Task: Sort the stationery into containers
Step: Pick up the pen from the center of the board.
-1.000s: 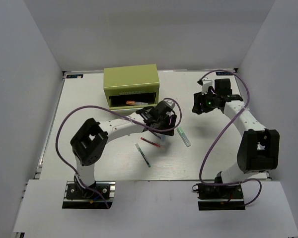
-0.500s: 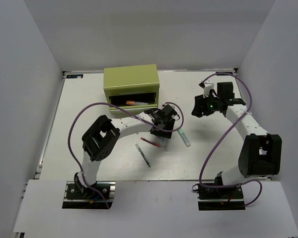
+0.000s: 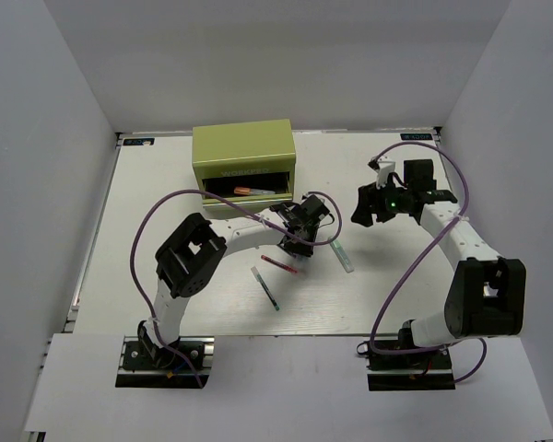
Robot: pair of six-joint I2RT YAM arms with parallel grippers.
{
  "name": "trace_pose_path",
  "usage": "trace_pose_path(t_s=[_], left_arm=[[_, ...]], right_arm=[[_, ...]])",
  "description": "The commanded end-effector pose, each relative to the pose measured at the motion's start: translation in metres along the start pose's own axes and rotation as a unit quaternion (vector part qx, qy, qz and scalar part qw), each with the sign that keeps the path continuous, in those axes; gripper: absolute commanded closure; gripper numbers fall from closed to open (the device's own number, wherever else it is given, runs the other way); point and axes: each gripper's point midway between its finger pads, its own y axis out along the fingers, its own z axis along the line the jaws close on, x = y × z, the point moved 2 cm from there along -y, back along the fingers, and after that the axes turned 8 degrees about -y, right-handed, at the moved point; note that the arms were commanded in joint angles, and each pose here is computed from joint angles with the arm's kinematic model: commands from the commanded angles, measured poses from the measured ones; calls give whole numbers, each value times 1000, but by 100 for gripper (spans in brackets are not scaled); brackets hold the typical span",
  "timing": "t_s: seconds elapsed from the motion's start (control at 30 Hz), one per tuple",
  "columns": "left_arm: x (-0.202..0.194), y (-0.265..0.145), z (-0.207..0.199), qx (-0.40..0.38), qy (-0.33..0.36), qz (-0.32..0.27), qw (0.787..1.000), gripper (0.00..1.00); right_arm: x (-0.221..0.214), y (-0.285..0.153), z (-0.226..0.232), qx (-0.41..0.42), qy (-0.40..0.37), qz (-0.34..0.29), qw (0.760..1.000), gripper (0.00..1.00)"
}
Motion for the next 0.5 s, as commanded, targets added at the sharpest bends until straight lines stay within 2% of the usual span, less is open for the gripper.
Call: trace_pose_path(t_s=[0.0,0.07,0.1,0.17,0.23,0.3,0.33,0.4,0.47], left_arm=[[20,-20,-12,-22,2,-30,999,65],[29,-32,-23,-53,4,-44,998,69],[26,-40,-32,-89,26,-36,995,71],[39,-67,-48,-156,59,-76,983,79],[34,-82,-53,-200,98,-84,971,81],[47,-111,-50,-239,119,-111,957,85],[47,-118,-48,-238,134,-116,955,85],[54,-141,-46,-249,173,-134,943,91],[55,-151,-35,-236,191,-127,944,96]], right_arm=[[7,-8,6,9,-25,-23,999,24],[7,-9,7,10,-33,-23,999,17],[6,-9,6,7,-35,-22,999,10],[4,-9,6,7,-40,-20,999,10],[4,-9,5,3,-44,-19,999,10],[4,-9,4,1,-46,-19,999,10],[5,-10,2,-2,-51,-20,998,10],[5,-11,-1,-11,-58,-19,998,10],[7,-11,-3,-16,-68,-20,997,10]])
